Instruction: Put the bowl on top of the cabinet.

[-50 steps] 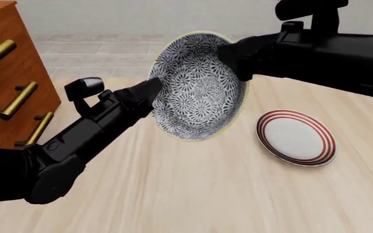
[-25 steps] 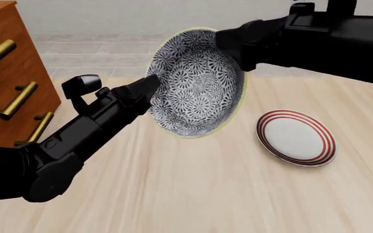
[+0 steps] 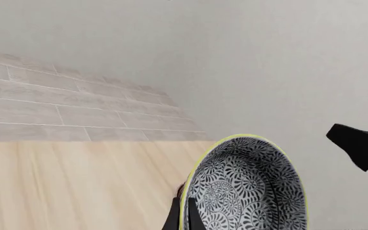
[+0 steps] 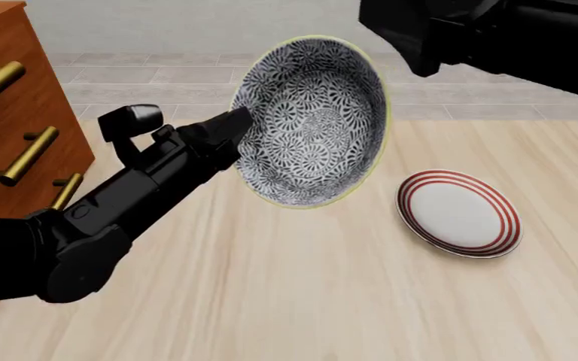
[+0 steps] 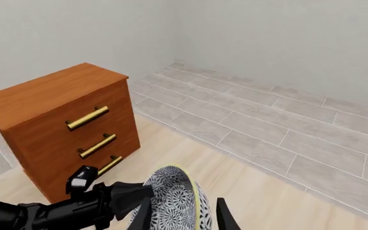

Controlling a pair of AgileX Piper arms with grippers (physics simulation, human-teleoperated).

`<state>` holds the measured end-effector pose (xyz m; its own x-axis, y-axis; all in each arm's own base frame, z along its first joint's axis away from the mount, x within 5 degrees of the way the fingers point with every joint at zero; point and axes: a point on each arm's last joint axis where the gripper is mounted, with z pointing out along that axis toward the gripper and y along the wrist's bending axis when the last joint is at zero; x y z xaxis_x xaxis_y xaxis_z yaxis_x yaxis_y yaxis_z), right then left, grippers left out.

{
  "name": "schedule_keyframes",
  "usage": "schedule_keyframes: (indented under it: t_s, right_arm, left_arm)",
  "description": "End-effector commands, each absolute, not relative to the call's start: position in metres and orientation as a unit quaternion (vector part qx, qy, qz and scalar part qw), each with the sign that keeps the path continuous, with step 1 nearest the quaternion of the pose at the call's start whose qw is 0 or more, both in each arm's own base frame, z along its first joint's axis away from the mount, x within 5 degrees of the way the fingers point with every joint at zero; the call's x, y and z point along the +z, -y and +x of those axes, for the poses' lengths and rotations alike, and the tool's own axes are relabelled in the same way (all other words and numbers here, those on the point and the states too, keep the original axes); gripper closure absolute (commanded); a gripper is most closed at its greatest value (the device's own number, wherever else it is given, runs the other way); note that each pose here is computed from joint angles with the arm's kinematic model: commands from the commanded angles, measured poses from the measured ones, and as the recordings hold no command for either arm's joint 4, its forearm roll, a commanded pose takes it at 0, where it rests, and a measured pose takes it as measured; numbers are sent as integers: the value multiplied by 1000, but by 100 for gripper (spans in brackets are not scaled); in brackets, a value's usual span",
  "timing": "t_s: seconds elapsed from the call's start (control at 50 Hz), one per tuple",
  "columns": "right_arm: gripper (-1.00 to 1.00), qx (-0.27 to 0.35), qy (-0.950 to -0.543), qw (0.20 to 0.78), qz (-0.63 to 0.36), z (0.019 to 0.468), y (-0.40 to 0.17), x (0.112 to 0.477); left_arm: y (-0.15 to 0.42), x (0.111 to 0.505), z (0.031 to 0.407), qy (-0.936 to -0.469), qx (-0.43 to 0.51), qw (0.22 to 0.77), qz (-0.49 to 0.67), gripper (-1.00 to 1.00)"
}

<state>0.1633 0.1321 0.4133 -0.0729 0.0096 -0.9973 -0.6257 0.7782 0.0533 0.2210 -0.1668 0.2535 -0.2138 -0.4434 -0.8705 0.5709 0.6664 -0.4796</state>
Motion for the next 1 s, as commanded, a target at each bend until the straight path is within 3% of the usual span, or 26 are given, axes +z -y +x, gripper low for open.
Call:
schedule_keyframes:
  t_s: [0.02,0.16,0.36,0.38,0.44,0.74,1.0]
  right_arm:
    - [-100,287,-641,673,-231,130,-121,416]
    - [-100,340,-588,715,-165,109,-95,408]
    - [-100,371,-528,744,-173,76,-75,400]
    - [-100,391,-512,745,-174,70,-73,391]
    - [-100,401,-496,750,-176,65,-72,380]
    - [-100,444,-451,755,-172,43,-54,348]
    - [-100,470,-437,754,-141,35,-41,325]
  left_arm:
    - [168,268,221,-660,-399,634,59,100]
    - [170,280,220,-664,-386,636,75,100]
    - [185,294,218,-687,-356,621,127,100]
    - [197,292,225,-712,-332,599,154,100]
    - [195,295,226,-718,-323,596,156,100]
    - [200,306,243,-759,-272,562,184,100]
    - [187,332,251,-784,-226,544,197,100]
